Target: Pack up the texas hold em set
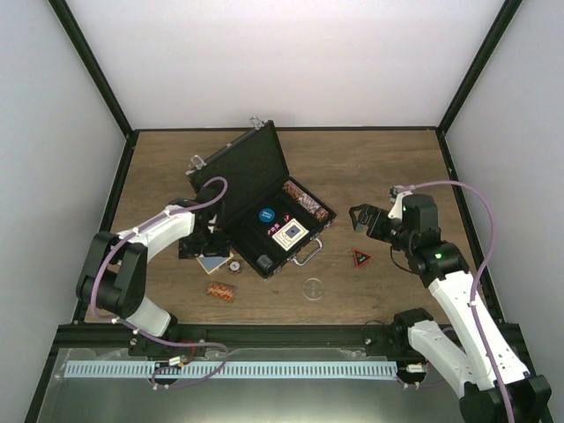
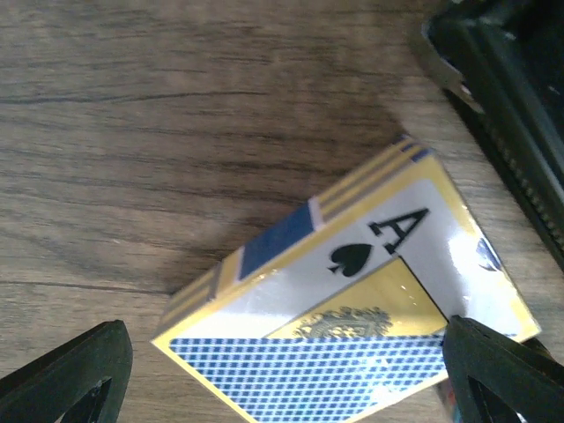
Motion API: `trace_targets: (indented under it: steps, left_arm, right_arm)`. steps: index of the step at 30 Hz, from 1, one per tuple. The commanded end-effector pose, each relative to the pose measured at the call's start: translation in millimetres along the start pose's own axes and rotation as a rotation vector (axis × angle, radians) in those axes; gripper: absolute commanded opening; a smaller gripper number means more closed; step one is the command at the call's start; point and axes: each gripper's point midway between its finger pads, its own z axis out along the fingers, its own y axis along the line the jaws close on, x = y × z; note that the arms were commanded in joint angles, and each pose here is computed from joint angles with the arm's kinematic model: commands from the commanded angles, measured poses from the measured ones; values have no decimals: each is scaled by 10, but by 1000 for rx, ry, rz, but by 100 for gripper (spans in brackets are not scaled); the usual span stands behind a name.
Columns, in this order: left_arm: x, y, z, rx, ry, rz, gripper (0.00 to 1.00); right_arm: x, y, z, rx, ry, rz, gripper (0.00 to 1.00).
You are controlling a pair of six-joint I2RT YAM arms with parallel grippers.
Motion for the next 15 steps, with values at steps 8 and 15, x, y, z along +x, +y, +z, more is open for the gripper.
trace_targets:
  steps: [8, 15]
  left_arm:
    - [-142, 112, -51, 58, -49, -85, 98]
    - [-80, -22, -225, 153, -60, -42, 97]
  right_arm:
    - [73, -28, -18, 6, 8, -1, 100]
    - [74, -25, -18, 3, 7, 5, 100]
